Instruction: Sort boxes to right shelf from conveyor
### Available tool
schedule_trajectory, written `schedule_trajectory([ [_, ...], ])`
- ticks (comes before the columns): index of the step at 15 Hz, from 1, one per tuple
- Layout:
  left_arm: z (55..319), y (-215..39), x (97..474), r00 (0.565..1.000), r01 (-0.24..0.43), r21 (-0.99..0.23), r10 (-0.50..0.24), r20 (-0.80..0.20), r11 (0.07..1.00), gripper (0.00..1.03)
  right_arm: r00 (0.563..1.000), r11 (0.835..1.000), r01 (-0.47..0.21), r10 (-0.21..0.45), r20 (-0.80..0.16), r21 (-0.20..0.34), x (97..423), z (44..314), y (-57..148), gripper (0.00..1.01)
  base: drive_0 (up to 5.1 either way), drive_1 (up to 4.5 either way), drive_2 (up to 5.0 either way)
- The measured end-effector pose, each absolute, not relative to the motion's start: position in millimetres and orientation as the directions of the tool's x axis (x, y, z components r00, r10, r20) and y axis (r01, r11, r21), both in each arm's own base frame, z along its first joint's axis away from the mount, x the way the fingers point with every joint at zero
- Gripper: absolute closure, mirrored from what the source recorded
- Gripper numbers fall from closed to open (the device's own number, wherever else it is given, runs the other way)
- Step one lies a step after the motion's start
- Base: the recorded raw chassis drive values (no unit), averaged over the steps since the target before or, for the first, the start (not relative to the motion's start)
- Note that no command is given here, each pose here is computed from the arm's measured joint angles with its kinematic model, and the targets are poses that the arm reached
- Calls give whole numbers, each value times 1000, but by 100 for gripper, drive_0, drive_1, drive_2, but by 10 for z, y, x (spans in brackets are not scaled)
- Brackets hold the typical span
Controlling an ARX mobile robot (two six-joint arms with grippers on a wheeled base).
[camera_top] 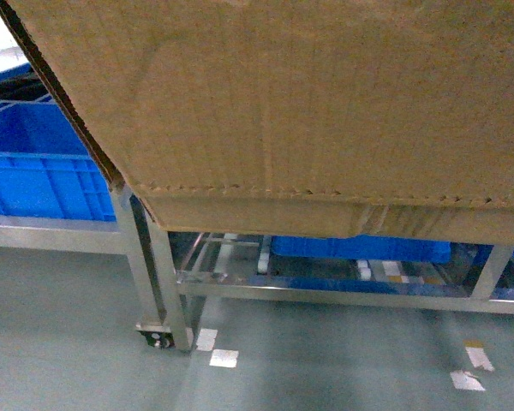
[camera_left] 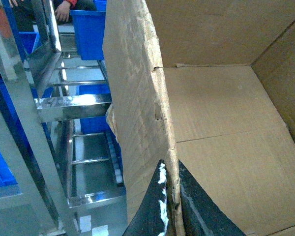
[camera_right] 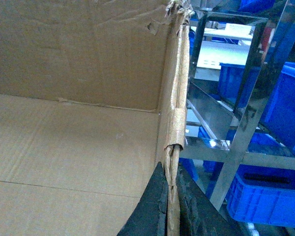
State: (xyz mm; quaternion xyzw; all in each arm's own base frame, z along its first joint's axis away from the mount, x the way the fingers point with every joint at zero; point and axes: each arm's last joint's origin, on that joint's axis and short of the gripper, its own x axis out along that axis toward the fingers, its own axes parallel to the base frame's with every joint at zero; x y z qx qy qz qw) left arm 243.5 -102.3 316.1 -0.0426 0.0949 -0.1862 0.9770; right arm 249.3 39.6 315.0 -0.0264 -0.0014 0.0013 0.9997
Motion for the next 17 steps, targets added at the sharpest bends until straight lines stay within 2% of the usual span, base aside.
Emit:
schedule_trajectory([
  [17,3146,-1033,2447,909,355,-118,-372,-189,927,101,1000,998,-7,6,-8,-55,2511,3128,401,99,0,0,0],
])
